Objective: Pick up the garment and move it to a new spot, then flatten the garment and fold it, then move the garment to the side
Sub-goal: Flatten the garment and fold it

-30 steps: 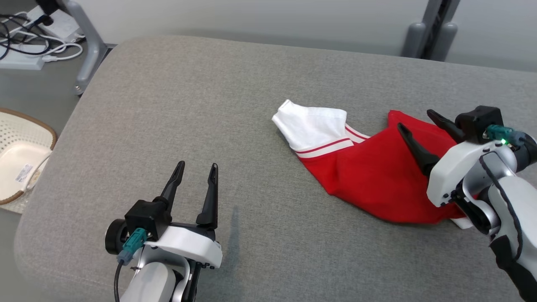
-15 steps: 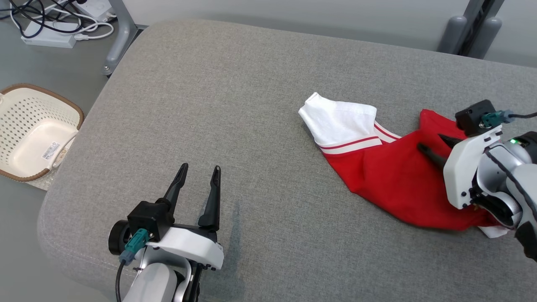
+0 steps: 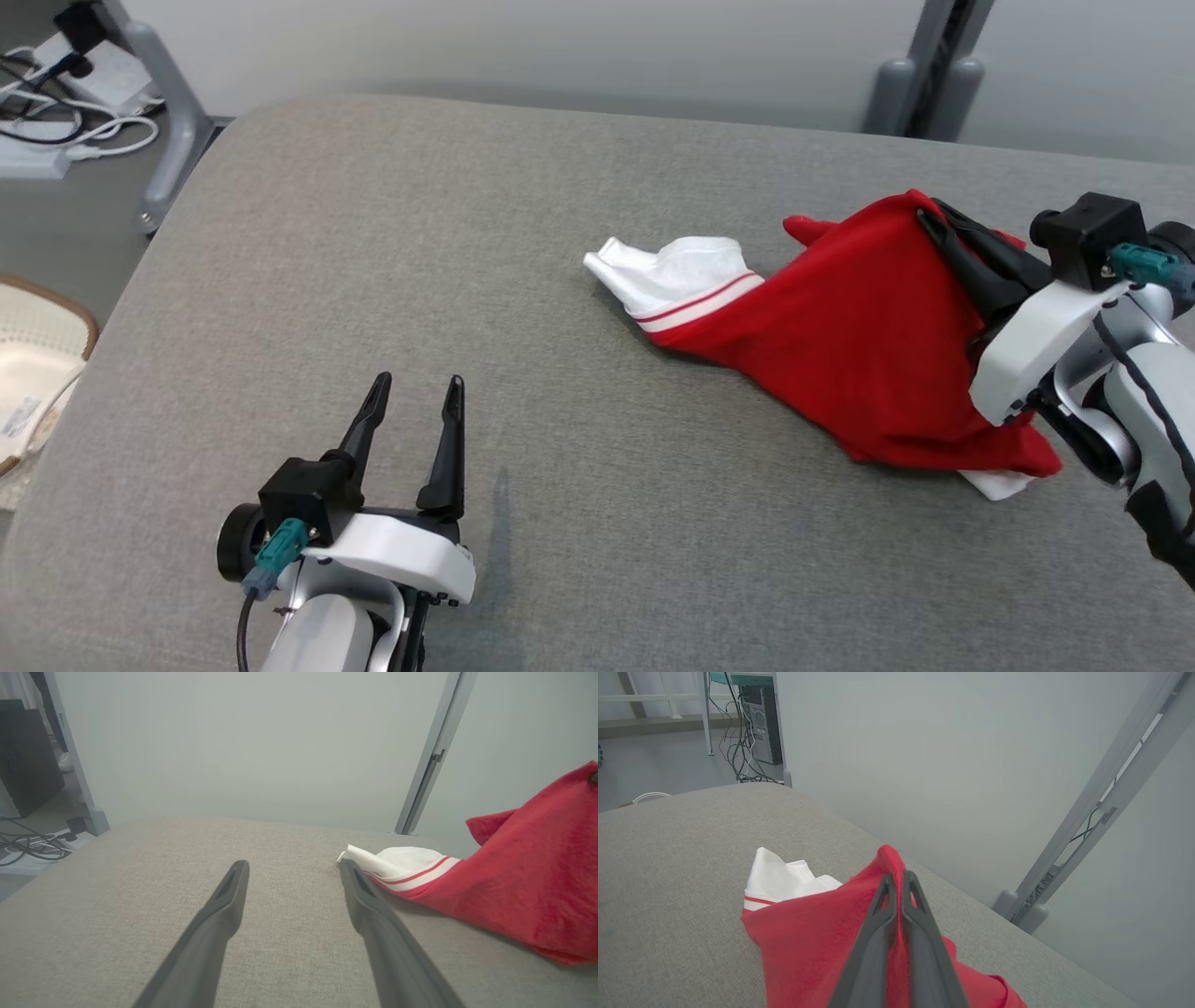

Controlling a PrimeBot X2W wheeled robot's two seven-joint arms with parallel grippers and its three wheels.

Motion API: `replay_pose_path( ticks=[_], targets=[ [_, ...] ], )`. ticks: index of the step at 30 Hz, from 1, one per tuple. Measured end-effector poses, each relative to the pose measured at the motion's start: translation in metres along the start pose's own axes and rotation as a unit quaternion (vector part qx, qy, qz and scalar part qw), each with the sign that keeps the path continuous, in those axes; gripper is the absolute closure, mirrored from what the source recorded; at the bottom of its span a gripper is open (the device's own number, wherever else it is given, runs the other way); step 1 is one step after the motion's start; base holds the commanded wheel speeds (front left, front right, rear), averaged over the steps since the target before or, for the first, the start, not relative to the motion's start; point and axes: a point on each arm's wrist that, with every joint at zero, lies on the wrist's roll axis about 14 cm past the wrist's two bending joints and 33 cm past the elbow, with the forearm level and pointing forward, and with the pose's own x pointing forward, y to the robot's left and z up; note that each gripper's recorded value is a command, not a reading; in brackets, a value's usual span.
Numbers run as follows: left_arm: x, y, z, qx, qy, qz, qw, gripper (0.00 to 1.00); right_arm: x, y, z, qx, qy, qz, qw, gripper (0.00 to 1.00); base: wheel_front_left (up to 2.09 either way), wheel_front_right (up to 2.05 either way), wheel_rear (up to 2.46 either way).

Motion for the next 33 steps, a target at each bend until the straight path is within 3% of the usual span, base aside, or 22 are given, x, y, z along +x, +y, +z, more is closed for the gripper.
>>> replay_pose_path(
  ticks=[4, 8, 10, 14, 20, 21, 22, 23, 28, 33],
  targets=[
    [0.002, -0.012, 0.002, -0.004, -0.005, -0.018, 1.000, 0.00, -0.028, 0.003, 0.016, -0.006, -0.046, -0.016, 0.999, 1.00, 0.00, 0.00, 0.00],
    [0.006, -0.027, 0.003, -0.008, -0.008, -0.038, 0.999, 0.00, -0.067, 0.022, 0.006, 0.020, -0.051, -0.027, 0.998, 1.00, 0.00, 0.00, 0.00],
    [0.008, -0.036, 0.003, -0.008, -0.009, -0.052, 0.999, 0.00, -0.090, 0.031, -0.006, 0.031, -0.038, -0.036, 0.998, 1.00, 0.00, 0.00, 0.00],
    [0.017, -0.055, 0.005, -0.009, -0.012, -0.078, 0.997, 0.00, -0.133, 0.082, -0.025, 0.079, -0.010, -0.028, 0.996, 1.00, 0.00, 0.00, 0.00],
    [0.027, -0.080, 0.000, -0.009, -0.008, -0.113, 0.993, 0.00, -0.172, 0.127, -0.070, 0.169, 0.086, -0.019, 0.982, 1.00, 0.00, 0.00, 0.00],
    [0.029, -0.084, 0.000, -0.009, -0.007, -0.118, 0.993, 0.00, -0.177, 0.129, -0.075, 0.179, 0.099, -0.021, 0.979, 0.82, 0.00, 0.00, 0.00],
    [0.030, -0.087, -0.001, -0.009, -0.006, -0.122, 0.993, 0.00, -0.180, 0.128, -0.079, 0.190, 0.107, -0.027, 0.976, 0.45, 0.00, 0.00, 0.00],
    [0.031, -0.089, -0.001, -0.010, -0.005, -0.125, 0.992, 0.00, -0.181, 0.125, -0.081, 0.197, 0.111, -0.033, 0.974, 0.00, 0.00, 0.00, 0.00],
    [0.034, -0.094, -0.003, -0.009, -0.003, -0.132, 0.991, 0.00, -0.182, 0.105, -0.077, 0.204, 0.103, -0.061, 0.972, 0.00, 0.00, 0.00, 0.00],
    [0.031, -0.090, -0.002, -0.008, -0.003, -0.129, 0.992, 0.00, -0.176, 0.064, -0.046, 0.183, 0.038, -0.105, 0.977, 0.00, 0.00, 0.00, 0.00]
  ],
)
